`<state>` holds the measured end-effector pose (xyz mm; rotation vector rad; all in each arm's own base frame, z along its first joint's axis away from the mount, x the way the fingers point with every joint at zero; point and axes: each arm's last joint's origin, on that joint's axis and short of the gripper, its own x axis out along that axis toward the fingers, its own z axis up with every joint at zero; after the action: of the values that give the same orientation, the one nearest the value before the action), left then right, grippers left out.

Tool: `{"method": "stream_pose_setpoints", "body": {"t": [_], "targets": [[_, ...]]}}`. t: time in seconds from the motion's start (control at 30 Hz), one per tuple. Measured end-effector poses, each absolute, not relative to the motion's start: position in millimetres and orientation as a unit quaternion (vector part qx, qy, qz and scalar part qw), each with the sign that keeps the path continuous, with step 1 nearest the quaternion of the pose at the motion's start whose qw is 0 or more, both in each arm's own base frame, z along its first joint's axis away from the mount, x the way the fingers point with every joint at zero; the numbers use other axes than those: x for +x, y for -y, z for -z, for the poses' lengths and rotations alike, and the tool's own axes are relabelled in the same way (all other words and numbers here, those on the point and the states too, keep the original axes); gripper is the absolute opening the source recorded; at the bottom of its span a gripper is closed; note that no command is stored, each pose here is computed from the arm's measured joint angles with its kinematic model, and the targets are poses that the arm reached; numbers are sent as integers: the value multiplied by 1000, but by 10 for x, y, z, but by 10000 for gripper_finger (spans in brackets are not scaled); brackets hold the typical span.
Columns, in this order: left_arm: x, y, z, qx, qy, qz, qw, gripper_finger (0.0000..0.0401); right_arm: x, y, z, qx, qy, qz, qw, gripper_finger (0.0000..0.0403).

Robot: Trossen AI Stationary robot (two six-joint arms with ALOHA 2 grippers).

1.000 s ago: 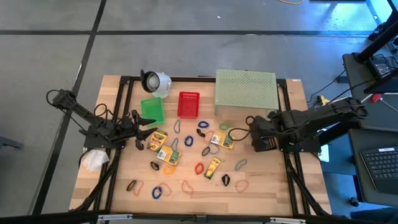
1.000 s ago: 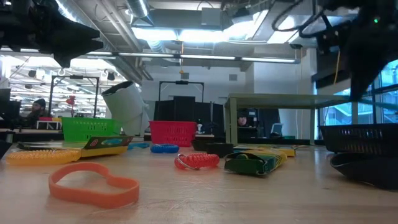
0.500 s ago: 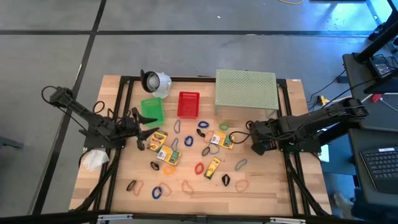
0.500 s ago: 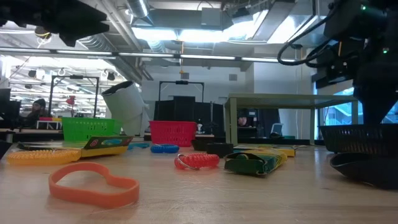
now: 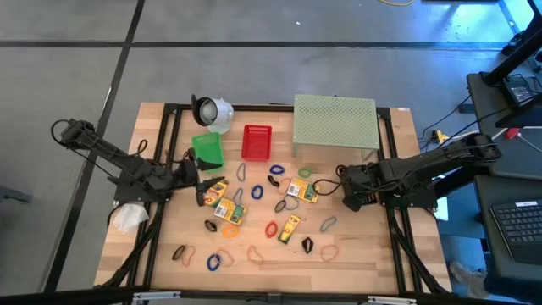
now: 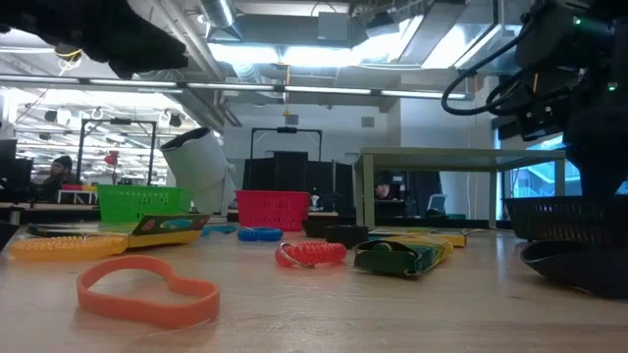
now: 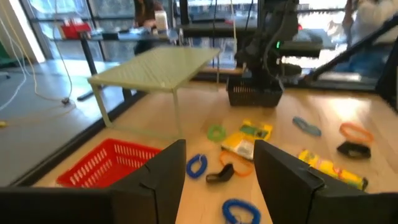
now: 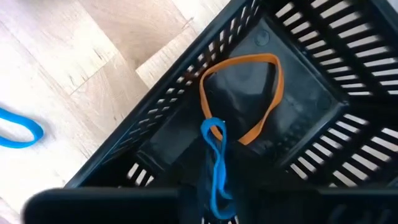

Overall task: Pick & Place Office Desk Supplies
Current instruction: Put the blue rubber band into the black basket, then put the blue spring keychain into the green basket

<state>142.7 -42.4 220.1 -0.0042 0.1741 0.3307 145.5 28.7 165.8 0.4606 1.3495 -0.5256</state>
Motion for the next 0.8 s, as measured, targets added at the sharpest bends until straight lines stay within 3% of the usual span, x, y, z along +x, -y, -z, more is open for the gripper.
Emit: {"method": "stream_pose_setpoints", "body": {"t": [0.43,0.8], "targets": [[1757,332,-2238,-11,-229,-137,964,183,1444,-271,-1657,203,-604,261,725,206],[2058,310,-2240,31,-327,-111,938,206,1492,-271,-1788,185,-592,261,739,212]]}}
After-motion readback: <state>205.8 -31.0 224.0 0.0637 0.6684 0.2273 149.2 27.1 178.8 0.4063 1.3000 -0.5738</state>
